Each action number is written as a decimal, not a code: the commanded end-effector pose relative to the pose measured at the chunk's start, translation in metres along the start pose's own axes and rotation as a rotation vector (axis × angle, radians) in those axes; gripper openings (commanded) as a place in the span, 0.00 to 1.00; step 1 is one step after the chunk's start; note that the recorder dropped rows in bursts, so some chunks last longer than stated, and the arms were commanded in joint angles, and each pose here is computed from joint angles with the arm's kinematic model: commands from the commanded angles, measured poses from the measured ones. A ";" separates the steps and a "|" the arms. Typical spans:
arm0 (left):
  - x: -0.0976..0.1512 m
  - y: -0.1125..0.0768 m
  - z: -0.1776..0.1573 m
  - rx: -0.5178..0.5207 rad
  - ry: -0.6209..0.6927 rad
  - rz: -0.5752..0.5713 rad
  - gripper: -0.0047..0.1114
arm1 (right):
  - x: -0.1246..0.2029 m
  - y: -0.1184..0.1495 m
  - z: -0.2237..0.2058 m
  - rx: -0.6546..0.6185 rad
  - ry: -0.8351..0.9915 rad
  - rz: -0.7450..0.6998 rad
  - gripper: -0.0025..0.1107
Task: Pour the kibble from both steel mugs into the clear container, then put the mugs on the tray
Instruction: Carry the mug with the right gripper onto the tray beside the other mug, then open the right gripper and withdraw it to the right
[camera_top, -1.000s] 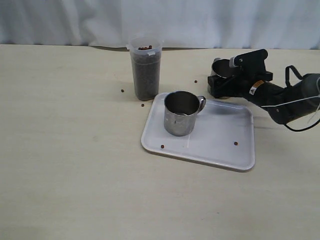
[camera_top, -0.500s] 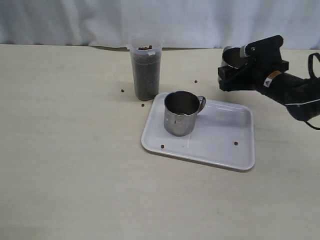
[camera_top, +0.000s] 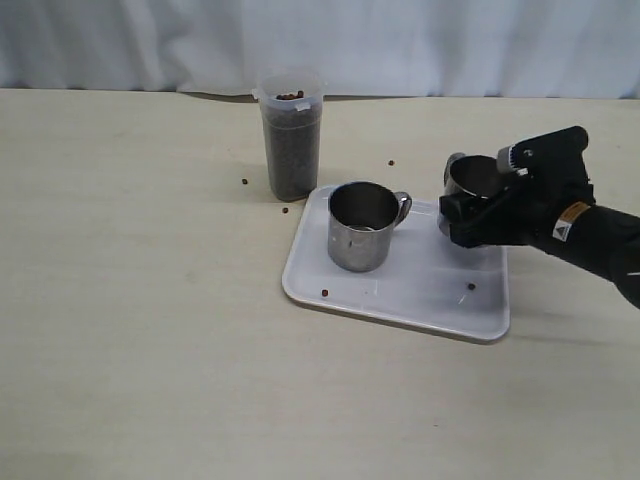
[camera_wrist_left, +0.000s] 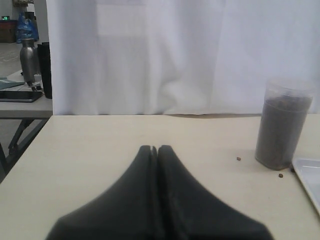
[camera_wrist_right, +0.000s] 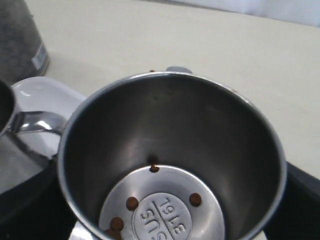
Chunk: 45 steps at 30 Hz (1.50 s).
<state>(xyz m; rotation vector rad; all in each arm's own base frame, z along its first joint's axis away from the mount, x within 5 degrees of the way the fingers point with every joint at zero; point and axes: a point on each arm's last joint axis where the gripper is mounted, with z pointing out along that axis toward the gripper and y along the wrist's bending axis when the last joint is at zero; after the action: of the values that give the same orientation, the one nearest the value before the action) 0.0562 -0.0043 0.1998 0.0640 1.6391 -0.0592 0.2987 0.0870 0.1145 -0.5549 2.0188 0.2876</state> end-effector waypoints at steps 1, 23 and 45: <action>0.000 0.000 0.000 0.003 -0.013 -0.008 0.04 | -0.001 0.011 -0.001 -0.107 -0.022 -0.083 0.08; 0.000 0.000 0.000 0.003 -0.013 -0.008 0.04 | 0.010 0.015 -0.002 -0.131 -0.012 -0.042 1.00; 0.000 0.000 0.000 0.003 -0.013 -0.008 0.04 | 0.022 0.065 -0.195 -0.056 -0.319 0.032 0.21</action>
<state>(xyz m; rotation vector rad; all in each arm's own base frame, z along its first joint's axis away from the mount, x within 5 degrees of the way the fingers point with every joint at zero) 0.0562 -0.0043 0.1998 0.0640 1.6391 -0.0592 0.1223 0.0563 0.1873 -0.4105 1.7166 0.4538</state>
